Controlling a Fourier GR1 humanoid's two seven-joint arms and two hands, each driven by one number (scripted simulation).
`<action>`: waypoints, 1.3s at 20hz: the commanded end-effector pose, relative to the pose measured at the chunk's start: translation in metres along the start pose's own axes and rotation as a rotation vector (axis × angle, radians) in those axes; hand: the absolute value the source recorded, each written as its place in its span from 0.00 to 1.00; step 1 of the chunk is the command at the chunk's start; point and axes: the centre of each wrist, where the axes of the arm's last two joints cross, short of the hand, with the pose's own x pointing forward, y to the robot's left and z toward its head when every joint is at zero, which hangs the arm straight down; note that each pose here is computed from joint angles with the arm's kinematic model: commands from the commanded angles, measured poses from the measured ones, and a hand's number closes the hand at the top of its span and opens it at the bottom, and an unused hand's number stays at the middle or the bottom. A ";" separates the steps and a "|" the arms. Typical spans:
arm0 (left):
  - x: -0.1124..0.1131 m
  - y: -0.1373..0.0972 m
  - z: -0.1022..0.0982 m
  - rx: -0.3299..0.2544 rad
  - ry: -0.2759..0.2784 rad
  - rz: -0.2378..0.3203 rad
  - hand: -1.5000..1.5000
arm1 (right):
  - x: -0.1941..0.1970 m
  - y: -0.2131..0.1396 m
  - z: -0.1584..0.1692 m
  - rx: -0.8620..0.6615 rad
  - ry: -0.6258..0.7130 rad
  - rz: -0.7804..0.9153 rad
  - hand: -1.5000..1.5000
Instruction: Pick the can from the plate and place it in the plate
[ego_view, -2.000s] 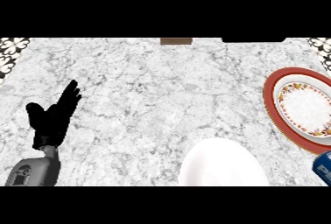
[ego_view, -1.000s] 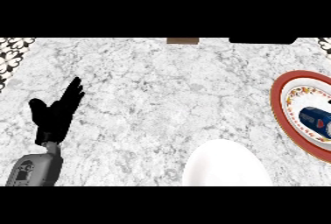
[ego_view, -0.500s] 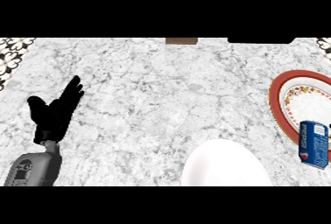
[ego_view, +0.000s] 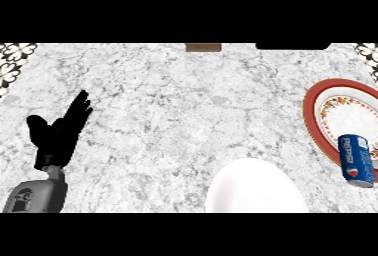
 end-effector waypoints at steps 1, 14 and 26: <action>0.013 -0.004 -0.006 -0.001 -0.009 -0.008 0.50 | 0.003 -0.019 0.009 0.173 -0.004 -0.293 0.00; 0.005 -0.013 -0.009 -0.017 -0.023 0.010 0.50 | 0.019 -0.053 0.030 0.144 -0.034 -0.358 0.00; 0.008 -0.031 -0.012 -0.038 -0.044 0.007 0.50 | 0.023 -0.069 0.050 0.090 0.009 -0.277 0.00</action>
